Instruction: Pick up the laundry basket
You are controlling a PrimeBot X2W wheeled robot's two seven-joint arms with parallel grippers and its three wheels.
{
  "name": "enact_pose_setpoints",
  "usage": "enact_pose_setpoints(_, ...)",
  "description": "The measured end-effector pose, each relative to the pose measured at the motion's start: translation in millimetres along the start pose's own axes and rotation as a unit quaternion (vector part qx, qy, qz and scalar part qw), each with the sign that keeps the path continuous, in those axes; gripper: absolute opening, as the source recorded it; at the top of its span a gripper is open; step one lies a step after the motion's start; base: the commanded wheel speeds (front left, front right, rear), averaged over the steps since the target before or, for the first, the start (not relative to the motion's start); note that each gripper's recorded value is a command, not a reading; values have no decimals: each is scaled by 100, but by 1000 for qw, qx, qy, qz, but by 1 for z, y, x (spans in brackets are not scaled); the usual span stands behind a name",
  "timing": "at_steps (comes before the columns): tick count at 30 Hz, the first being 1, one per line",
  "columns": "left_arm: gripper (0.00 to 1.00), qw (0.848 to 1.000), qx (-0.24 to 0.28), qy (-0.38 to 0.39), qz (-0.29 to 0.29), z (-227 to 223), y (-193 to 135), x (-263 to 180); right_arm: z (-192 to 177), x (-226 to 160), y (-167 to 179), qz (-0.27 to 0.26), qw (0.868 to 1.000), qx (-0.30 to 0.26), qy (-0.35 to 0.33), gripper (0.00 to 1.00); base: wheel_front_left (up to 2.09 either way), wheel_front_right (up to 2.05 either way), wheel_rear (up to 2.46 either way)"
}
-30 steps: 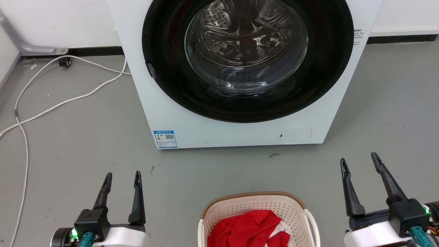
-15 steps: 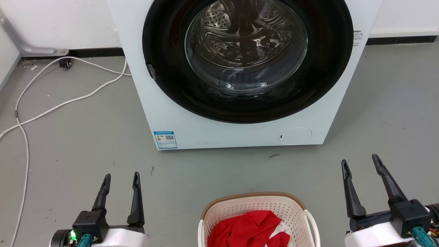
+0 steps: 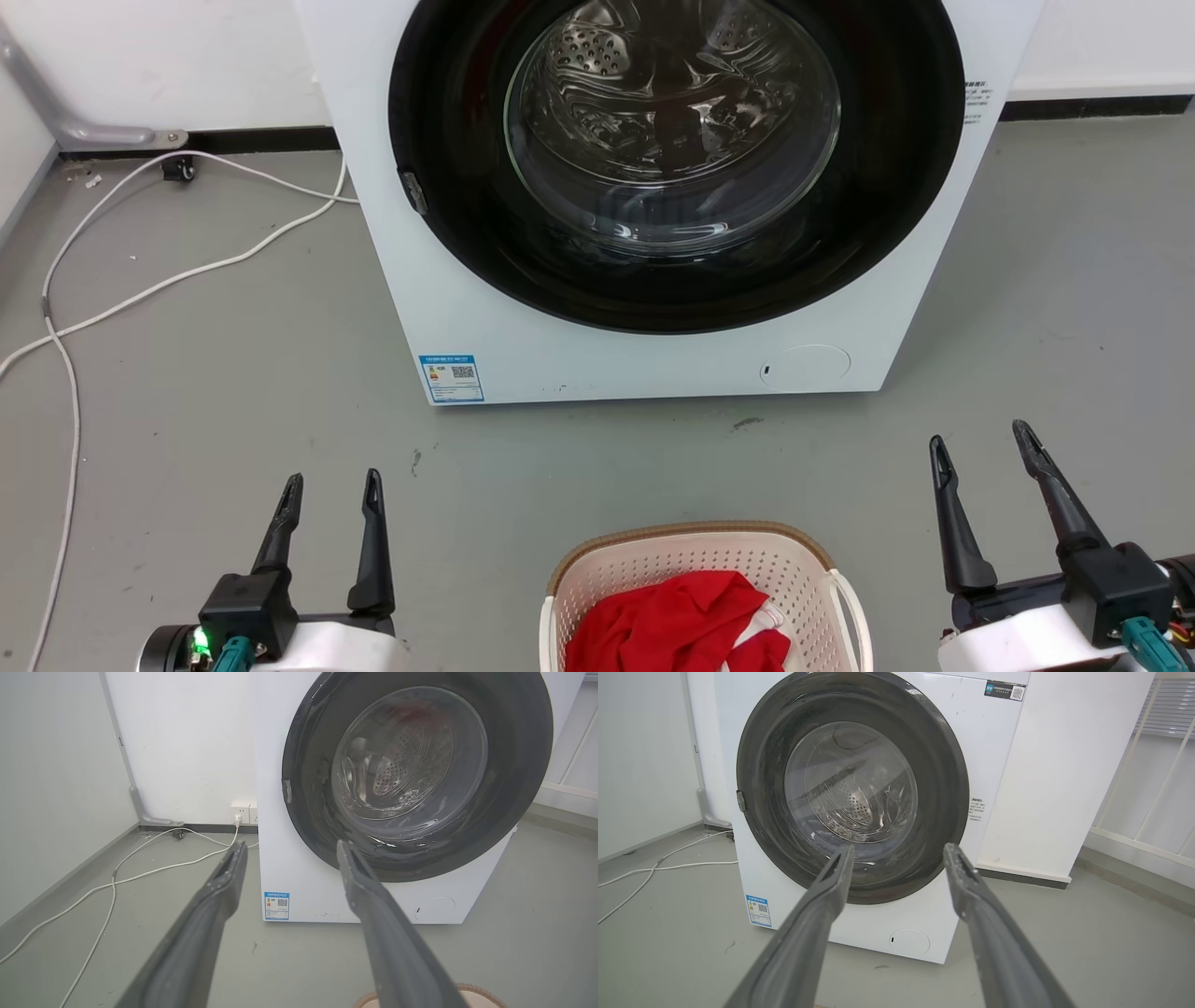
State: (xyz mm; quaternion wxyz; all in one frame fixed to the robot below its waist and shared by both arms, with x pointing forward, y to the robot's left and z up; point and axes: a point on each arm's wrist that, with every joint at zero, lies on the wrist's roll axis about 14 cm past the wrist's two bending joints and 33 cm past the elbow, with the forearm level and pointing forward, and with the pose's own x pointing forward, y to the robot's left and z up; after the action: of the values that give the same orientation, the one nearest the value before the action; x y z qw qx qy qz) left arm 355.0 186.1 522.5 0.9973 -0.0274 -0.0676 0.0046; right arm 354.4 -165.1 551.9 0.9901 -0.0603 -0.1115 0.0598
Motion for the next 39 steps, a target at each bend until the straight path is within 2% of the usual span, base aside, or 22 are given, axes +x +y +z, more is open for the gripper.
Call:
enact_pose_setpoints(9, 100, 999, -8, 30, -28, -20, -16, 5, -21, -2, -3, -3, 999, -5, 34, 100, 0, 0, 0)
enact_pose_setpoints(19, 100, 987, -45, 132, -76, -86, -48, 16, -69, 6, -7, -5, 995, -6, 103, 100, 0, 0, 0)
enact_pose_setpoints(29, 100, 960, -57, 247, -117, -163, -74, 26, -152, 12, -3, 11, 976, -10, 219, 100, 0, 0, 0)
enact_pose_setpoints(33, 100, 947, -55, 290, -125, -195, -78, 28, -174, 25, -2, 15, 971, -9, 239, 100, 0, 0, 0)
enact_pose_setpoints(36, 100, 932, -55, 334, -129, -226, -81, 26, -207, 20, -2, 15, 958, -4, 285, 100, 0, 0, 0)
enact_pose_setpoints(39, 100, 926, -55, 350, -130, -238, -81, 27, -224, 17, 0, 20, 951, -5, 308, 100, 0, 0, 0)
